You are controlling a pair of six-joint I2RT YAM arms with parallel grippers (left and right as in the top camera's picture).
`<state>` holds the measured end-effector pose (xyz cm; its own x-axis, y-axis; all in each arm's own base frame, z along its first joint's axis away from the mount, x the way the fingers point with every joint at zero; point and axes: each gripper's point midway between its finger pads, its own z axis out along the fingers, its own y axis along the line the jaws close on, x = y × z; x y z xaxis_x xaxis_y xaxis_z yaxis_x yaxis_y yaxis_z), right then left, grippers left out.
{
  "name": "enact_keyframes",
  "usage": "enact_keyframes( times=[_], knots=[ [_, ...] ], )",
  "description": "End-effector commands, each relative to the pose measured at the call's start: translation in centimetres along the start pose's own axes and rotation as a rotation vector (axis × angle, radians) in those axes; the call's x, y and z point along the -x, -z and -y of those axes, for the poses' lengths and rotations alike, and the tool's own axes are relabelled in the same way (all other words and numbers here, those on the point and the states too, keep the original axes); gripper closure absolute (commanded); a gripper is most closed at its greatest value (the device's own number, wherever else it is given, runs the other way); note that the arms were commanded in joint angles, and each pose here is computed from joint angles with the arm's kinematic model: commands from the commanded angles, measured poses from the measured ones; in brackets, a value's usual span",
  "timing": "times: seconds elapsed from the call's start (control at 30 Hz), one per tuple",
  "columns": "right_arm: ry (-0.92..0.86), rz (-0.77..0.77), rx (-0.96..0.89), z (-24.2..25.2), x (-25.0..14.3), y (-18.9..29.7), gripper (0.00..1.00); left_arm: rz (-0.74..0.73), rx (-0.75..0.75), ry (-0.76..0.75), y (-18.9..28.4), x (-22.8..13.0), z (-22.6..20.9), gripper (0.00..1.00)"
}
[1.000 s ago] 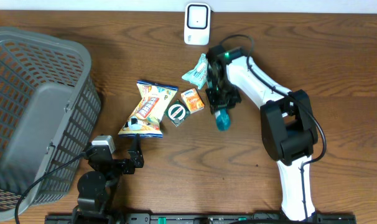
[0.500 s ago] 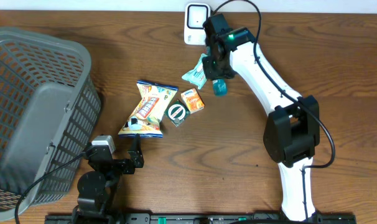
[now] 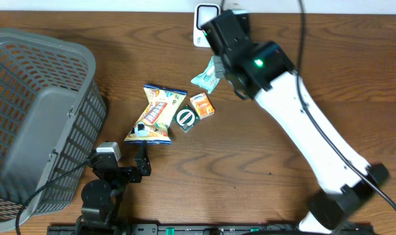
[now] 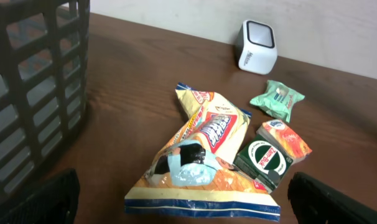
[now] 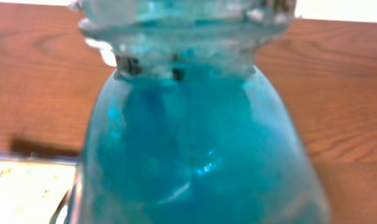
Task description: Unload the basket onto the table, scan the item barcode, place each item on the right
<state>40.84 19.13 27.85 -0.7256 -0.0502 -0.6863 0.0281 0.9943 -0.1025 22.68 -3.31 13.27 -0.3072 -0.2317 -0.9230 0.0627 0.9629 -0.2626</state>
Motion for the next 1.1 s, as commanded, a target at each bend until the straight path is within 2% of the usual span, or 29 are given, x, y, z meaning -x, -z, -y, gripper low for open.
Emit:
enact_keyframes(
  times=[0.0,0.13,0.3,0.37,0.43,0.53,0.63,0.83,1.07],
  knots=[
    [-0.085,0.047,-0.143,2.7,-2.2,-2.5,0.99,-0.033,0.005,0.007,-0.2,-1.1,-0.3,0.02],
    [-0.119,0.103,-0.112,2.0,-4.9,-5.7,0.98,-0.033,0.005,0.007,-0.2,-1.1,-0.3,0.02],
    [-0.164,0.212,-0.093,2.0,-6.3,-10.1,0.96,-0.033,0.005,0.007,-0.2,-1.1,-0.3,0.02],
    [-0.146,0.265,-0.094,2.3,-6.3,-11.7,0.88,-0.033,0.005,0.007,-0.2,-1.1,-0.3,0.02],
    [-0.133,0.293,-0.102,2.8,-6.6,-13.4,0.9,-0.033,0.005,0.007,-0.2,-1.1,-0.3,0.02],
    [-0.141,0.277,-0.114,3.3,-8.1,-15.7,0.97,-0.033,0.005,0.007,-0.2,-1.1,-0.3,0.02],
    [-0.102,0.255,-0.143,3.8,-9.3,-18.1,0.98,-0.033,0.005,0.007,-0.2,-1.1,-0.3,0.02],
    [0.016,0.3,-0.1,1.8,-9.3,-20.4,0.97,-0.033,0.005,0.007,-0.2,-1.1,-0.3,0.02],
    [0.005,0.33,-0.045,0.8,-8.7,-20.7,0.93,-0.033,0.005,0.007,-0.2,-1.1,-0.3,0.02]
  ],
)
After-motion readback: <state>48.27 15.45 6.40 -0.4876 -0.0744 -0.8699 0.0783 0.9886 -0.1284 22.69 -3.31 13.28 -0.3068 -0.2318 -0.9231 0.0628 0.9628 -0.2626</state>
